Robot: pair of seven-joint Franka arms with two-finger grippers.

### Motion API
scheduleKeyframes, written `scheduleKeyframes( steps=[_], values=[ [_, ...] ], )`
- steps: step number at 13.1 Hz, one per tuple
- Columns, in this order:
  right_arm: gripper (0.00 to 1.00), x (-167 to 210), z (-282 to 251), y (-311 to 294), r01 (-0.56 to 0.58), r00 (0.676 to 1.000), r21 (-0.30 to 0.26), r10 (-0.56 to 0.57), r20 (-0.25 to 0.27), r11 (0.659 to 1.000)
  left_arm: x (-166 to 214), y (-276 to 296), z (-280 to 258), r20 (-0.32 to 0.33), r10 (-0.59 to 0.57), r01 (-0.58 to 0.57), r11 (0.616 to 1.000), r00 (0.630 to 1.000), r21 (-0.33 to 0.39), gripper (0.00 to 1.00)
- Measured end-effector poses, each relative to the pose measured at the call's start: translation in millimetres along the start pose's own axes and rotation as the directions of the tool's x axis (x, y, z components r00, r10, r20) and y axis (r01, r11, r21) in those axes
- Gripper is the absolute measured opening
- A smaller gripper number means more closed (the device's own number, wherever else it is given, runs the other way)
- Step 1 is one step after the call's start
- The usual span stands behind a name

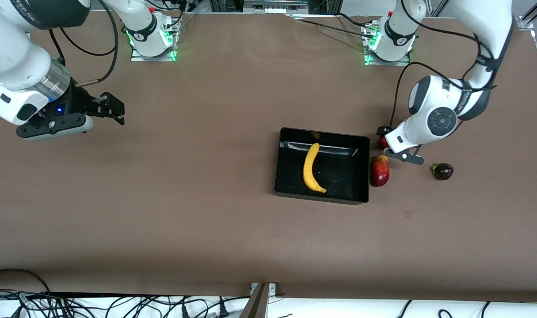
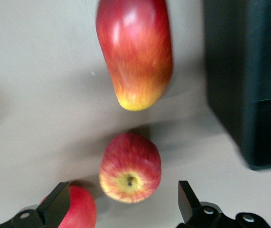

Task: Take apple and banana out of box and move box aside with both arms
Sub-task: 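Reach the left gripper back into the tray and grasp the yellow banana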

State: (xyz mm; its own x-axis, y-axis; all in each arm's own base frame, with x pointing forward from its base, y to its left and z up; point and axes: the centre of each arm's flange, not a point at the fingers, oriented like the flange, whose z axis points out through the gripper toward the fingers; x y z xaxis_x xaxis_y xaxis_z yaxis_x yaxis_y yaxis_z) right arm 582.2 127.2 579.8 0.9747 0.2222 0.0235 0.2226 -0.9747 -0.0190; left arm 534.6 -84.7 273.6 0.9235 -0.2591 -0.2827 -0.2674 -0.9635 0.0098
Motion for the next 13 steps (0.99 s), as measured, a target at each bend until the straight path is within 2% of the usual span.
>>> scheduleKeyframes(
  steps=[3,5,7,9,11,13],
  values=[
    [1.0,-0.7,0.4,2.6,-0.004,1.0,0.0,0.004,0.006,1.0,29.8,46.6,-106.8,-0.072,-0.006,0.007,1.0,0.997,0.009,1.0],
    [1.0,-1.4,0.8,5.4,-0.009,1.0,-0.001,0.009,0.012,1.0,53.4,99.0,-131.1,-0.122,-0.049,0.049,0.999,0.991,-0.003,1.0],
    [1.0,-3.2,2.2,6.0,-0.011,1.0,-0.001,0.011,0.029,1.0,85.1,157.5,-115.4,-0.118,-0.094,0.092,0.996,0.989,-0.023,1.0],
    [1.0,-4.5,3.2,6.0,-0.011,0.999,-0.001,0.011,0.041,1.0,117.4,203.3,-71.3,-0.111,-0.122,0.118,0.992,0.986,-0.047,1.0],
    [1.0,-4.8,3.7,6.0,-0.011,0.999,-0.001,0.011,0.045,1.0,137.4,226.9,-30.2,-0.128,-0.152,0.143,0.987,0.98,-0.077,1.0],
    [1.0,-4.8,4.0,6.0,-0.011,0.999,-0.001,0.011,0.046,1.0,145.2,241.4,4.7,-0.117,-0.168,0.159,0.984,0.979,-0.086,1.0]
  ],
)
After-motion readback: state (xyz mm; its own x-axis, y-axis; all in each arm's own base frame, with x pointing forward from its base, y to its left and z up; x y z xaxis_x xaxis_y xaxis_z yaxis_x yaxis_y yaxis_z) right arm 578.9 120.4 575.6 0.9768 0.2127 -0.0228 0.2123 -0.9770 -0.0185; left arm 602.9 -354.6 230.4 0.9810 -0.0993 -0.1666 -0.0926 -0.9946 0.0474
